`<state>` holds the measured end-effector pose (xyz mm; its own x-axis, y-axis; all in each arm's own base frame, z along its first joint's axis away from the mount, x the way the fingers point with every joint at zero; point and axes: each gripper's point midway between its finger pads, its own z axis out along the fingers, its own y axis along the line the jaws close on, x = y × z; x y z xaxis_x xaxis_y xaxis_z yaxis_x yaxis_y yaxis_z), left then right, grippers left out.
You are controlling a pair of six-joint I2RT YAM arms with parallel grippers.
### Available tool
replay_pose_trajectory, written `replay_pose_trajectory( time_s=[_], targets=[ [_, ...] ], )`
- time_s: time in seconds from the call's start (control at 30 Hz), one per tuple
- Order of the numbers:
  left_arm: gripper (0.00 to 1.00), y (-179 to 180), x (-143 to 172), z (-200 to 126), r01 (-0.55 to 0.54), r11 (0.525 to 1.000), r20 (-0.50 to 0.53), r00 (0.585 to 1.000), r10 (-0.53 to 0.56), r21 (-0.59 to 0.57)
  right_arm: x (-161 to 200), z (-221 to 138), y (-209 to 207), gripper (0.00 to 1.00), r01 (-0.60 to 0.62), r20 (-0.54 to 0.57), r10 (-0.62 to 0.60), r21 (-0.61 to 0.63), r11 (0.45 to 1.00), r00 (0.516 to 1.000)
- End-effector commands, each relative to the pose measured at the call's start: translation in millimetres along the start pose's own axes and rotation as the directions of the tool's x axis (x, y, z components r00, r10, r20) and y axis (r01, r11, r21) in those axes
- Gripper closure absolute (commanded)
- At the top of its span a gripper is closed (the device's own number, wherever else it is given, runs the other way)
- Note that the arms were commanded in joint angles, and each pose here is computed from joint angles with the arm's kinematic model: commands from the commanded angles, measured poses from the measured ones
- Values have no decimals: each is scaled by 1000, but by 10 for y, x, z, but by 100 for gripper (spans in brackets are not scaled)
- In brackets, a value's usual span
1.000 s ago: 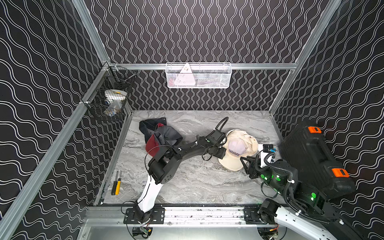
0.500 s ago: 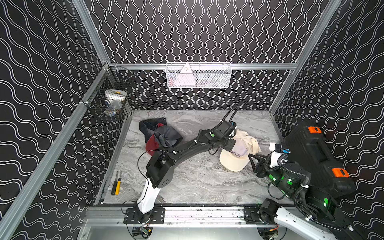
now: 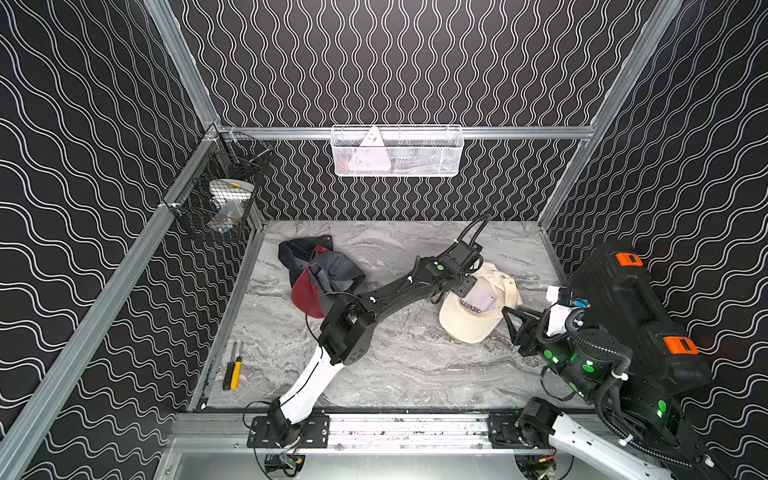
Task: Open the adjustable buckle of the baseball cap
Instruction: Pick up the baseball cap.
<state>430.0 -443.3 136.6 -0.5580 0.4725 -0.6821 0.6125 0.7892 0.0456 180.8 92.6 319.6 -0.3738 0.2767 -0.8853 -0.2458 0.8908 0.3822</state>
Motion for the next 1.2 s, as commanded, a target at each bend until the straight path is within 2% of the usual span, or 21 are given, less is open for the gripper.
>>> replay_pose_trajectory(
  time_s=[0.0,0.13,0.23,0.33,0.67,1.17],
  targets=[
    [46,17,-78,9,-13,1000,28,1000,13,-18,-32,-10,-15,53,4,10,-4,11,1000,1000],
    [76,11,-117,-38,-8,1000,37,999,8,-14,-24,18,17,53,3,2,-3,3,1000,1000],
    [90,25,-156,-108,-6,1000,50,999,7,-15,-17,38,35,53,5,-4,-5,1,1000,1000],
    [98,23,-208,-209,1,1000,72,997,-1,-4,-23,38,38,53,3,-2,-3,0,1000,1000],
    [100,-27,-393,-645,38,997,125,991,-45,63,-93,-21,12,53,2,13,-3,11,1000,1000],
    [100,186,-340,-1410,53,998,139,989,-55,19,-145,-81,-106,47,-10,41,7,63,998,999]
  ],
)
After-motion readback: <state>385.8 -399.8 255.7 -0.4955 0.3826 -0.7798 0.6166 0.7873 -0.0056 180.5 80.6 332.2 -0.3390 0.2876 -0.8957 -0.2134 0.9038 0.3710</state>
